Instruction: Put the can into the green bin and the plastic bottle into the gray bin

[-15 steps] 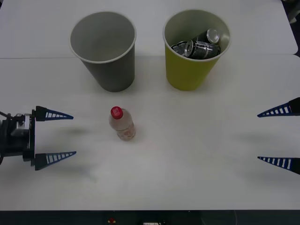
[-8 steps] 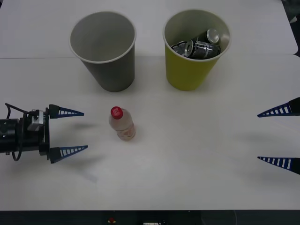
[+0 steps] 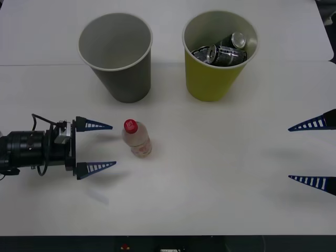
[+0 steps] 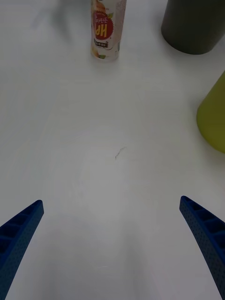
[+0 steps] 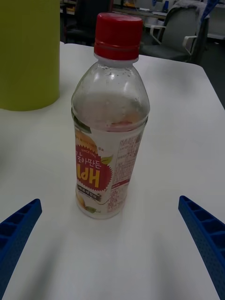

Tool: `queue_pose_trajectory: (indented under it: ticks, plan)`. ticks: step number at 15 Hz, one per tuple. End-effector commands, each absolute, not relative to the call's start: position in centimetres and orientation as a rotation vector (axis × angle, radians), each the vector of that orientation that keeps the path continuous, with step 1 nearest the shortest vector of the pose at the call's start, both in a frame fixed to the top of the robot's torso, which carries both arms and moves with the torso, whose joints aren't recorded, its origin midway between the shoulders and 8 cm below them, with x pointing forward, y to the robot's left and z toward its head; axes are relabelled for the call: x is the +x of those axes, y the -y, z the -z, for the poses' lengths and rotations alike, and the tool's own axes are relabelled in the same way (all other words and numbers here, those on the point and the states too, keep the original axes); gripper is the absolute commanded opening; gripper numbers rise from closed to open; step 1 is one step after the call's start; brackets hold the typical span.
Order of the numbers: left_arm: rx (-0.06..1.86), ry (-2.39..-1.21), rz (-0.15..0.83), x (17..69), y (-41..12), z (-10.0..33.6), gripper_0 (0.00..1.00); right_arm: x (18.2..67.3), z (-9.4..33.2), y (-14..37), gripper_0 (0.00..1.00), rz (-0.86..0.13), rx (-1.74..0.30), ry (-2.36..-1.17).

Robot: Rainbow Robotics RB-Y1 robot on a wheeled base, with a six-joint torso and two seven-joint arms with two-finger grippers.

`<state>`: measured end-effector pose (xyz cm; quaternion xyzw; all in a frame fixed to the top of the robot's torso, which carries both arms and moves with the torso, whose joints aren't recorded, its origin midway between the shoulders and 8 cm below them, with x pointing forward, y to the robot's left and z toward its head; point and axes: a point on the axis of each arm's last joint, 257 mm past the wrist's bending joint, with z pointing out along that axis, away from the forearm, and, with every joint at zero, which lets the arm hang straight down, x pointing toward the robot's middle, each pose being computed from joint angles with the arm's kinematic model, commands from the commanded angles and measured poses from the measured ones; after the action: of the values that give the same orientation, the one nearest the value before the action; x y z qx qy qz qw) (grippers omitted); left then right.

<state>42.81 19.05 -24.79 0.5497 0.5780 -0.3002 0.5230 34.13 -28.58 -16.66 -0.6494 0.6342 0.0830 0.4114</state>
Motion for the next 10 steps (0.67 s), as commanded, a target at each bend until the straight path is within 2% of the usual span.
queue_pose_trajectory:
  ticks: [1,10]
  plan:
    - [1.315,-1.375,0.726,43.2,-17.2,25.1,1.00,34.1,16.7,28.6,1.00,-0.209,-1.634,-1.596]
    - [1.274,-1.357,0.759,44.2,-11.0,26.2,1.00,34.1,16.7,28.6,1.00,-0.209,-1.634,-1.596]
